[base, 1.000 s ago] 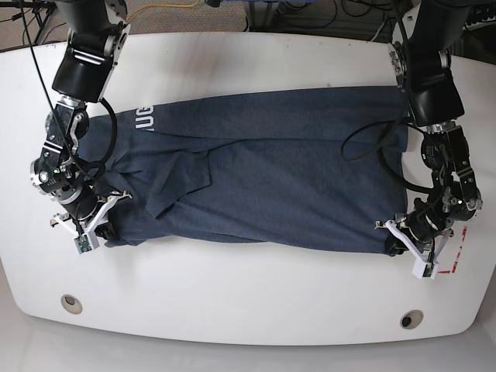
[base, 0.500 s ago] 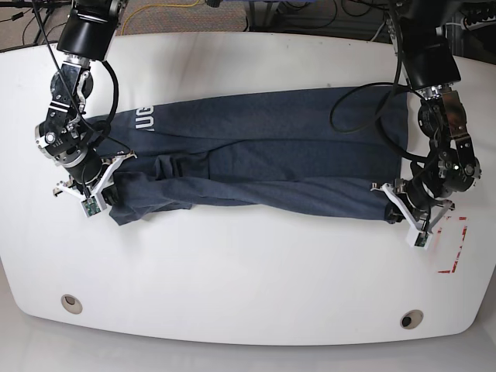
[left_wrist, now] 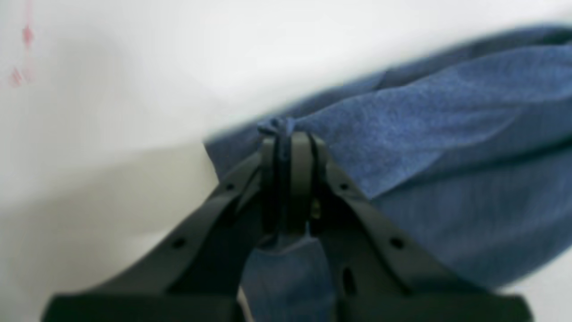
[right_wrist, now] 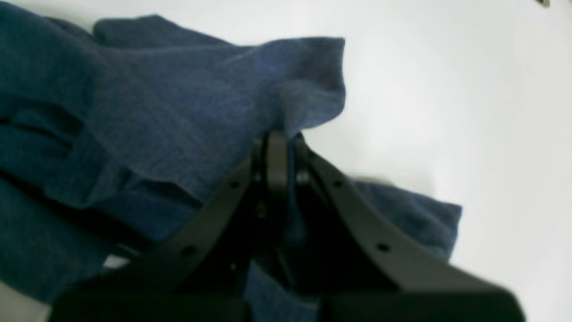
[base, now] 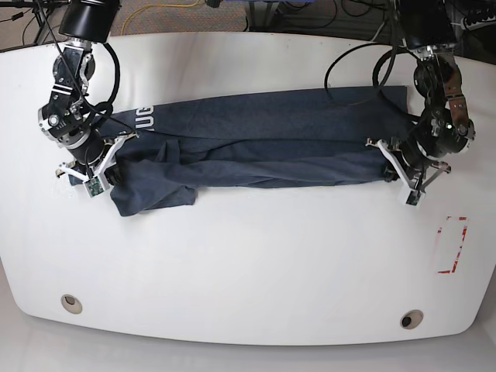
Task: Fold the T-shirt properly
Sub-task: 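Fold the hem with both grippers up over toward the collar edge, then release the right gripper and tuck the shirt end under it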
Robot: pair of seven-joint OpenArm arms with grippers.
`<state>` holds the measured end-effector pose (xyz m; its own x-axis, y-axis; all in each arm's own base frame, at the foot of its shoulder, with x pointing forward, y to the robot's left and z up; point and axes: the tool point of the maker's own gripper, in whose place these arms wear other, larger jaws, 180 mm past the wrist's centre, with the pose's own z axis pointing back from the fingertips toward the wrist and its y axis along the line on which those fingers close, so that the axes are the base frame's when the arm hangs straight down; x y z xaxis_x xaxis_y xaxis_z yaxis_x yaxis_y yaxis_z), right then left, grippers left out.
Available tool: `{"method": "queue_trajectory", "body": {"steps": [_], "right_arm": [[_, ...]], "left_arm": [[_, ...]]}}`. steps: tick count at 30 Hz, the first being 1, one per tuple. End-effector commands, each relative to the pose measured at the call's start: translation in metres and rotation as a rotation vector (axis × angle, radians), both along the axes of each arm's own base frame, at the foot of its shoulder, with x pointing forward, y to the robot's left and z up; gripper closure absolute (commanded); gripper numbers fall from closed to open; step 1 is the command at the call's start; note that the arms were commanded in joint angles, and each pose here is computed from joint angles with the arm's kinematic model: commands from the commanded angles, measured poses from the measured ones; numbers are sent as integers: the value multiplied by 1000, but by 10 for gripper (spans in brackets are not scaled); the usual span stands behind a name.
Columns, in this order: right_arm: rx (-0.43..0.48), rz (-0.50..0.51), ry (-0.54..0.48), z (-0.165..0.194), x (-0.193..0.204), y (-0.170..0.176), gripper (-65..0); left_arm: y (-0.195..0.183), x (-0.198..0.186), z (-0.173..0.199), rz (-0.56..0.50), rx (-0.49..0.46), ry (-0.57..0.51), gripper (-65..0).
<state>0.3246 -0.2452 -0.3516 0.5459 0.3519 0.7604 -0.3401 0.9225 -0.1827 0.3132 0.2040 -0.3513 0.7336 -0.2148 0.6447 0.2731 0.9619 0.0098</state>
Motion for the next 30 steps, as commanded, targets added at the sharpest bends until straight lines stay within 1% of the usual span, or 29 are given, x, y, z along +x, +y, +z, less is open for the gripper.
{"method": "queue_trajectory", "body": {"steps": [1,4,10,19,24,25,27,28,30], "right_arm": [[-9,-21,-62,19,7,-12,-2],[-13,-47,-52,18,5,-21,-3],[-38,-94,5,13,-3,-37,-3],[-41,-94,17,10,-5,-36,-6],[-31,-106,57,-1,-12,-32,-8],[-34,-107,65,-2,-12,-32,-8],[-39,-110,80,-4,-14,-33,-24],[-41,-112,88,-5,-15,-33,-51],[-43,-115,101,-7,-17,-33,-127]], "left_arm": [[2,-3,8,-6,12,-29,0],[7,-16,-1,-9,30,7,0],[19,-31,-11,-11,62,52,0],[20,-34,-13,-12,65,60,0],[28,-34,-12,-21,95,65,0],[28,-34,-12,-20,96,67,-10],[29,-35,-12,-20,97,68,-56],[29,-37,-13,-20,98,73,-93],[29,-41,-16,-20,99,81,-167]]}}
